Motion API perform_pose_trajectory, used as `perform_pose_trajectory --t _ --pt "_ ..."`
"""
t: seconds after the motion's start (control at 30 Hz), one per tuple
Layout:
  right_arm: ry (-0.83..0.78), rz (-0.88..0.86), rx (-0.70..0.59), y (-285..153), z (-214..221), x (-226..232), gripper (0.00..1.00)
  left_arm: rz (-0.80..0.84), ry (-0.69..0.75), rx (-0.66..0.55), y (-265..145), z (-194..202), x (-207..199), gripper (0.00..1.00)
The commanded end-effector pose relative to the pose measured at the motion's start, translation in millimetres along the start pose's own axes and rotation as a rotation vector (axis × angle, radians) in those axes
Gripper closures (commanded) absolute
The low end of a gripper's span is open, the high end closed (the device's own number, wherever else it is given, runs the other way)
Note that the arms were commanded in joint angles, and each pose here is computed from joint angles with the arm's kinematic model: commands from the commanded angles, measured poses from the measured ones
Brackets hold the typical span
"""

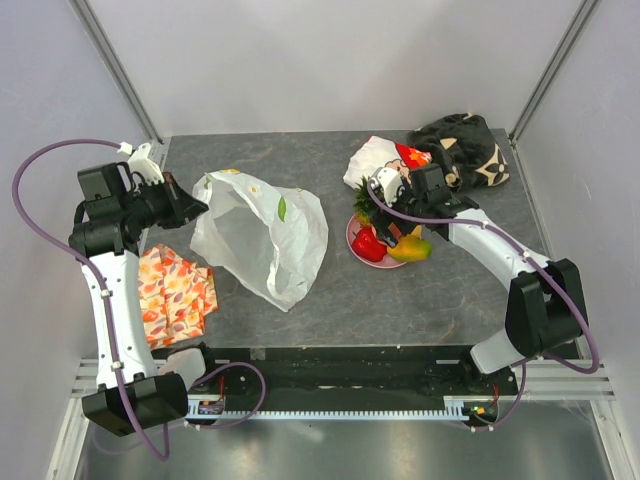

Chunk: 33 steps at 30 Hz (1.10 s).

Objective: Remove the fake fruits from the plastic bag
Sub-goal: Place the fake fruit on the plate.

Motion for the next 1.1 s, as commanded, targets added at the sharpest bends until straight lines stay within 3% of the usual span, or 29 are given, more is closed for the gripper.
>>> perform_pose_trajectory --t 0.0,0.47,0.73,0.93,1.07 --pt "-0.002 0.041 -0.072 -21 -33 -10 0.02 0.028 -0.002 -0.023 1 -7 -4 0.98" --pt "0.026 0.053 -0.112 -46 -45 -4 0.02 0.054 -0.007 -0.017 4 -8 -5 0.98" --pt "0.047 0.193 -0.170 -95 -61 -20 0.02 0.059 0.025 -0.050 2 -31 -10 0.98" --pt "0.281 0.440 -0.243 -126 -66 -76 0.02 0.104 0.097 -0.090 7 -76 -25 0.98" --pt "0.394 0.533 -0.216 -121 -62 -110 0.02 0.145 0.127 -0.101 23 -107 -34 0.98"
Point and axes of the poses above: each gripper's point midway between its finger pads, its own y axis out along the fingers, its own x axis along the line the jaws close on, z = x × y, the point moved 3 cm from there along -y, back along the fingers, and after that the axes turned 5 degrees about -y, right-handed, at the moved point
